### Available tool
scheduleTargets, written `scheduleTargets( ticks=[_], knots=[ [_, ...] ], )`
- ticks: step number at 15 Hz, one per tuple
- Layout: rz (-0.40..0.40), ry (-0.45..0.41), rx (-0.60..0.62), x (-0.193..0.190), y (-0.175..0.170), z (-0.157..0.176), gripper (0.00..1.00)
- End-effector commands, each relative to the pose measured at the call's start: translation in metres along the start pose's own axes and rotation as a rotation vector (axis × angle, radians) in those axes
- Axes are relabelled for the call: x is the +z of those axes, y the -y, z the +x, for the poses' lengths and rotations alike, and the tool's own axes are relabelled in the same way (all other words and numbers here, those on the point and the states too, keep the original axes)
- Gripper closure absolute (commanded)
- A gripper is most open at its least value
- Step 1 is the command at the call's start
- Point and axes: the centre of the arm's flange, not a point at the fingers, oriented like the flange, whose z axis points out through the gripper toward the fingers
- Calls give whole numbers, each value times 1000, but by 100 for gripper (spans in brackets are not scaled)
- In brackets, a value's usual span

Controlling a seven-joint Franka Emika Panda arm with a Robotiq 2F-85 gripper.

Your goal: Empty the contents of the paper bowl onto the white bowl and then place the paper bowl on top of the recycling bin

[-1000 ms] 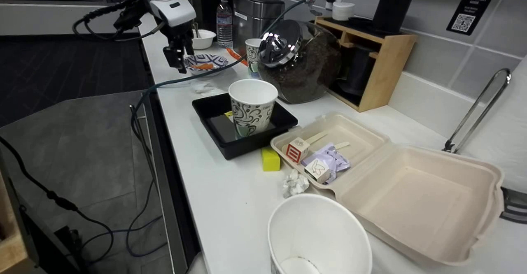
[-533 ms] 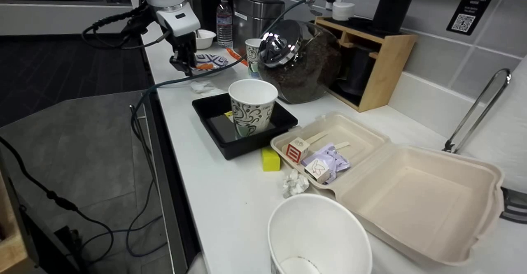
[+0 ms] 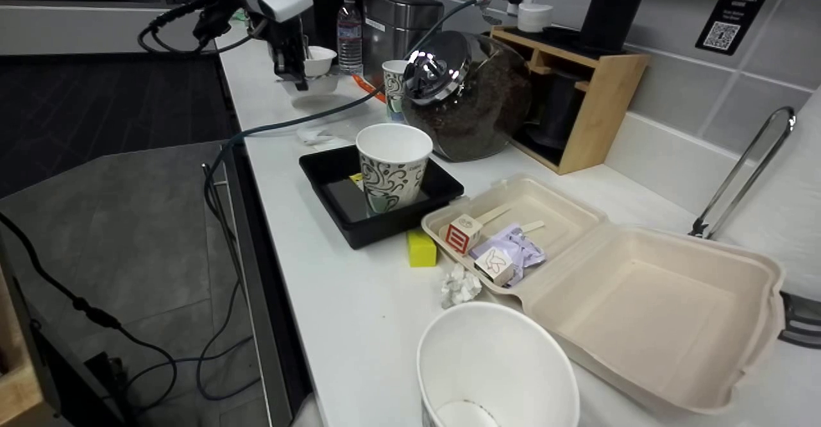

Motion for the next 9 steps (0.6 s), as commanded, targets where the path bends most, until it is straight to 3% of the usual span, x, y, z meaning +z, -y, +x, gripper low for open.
scheduleTargets(
  ticks=[1,4,5,7,9],
  knots=[
    [39,-74,-126,-30,54,-24,100],
    [104,24,-123,-38,75,-19,99],
    [79,-28,-127,-30,72,-25,97],
    [98,0,-130,-36,80,-24,99],
    [121,-46,-95,-34,89,-24,99]
  ],
)
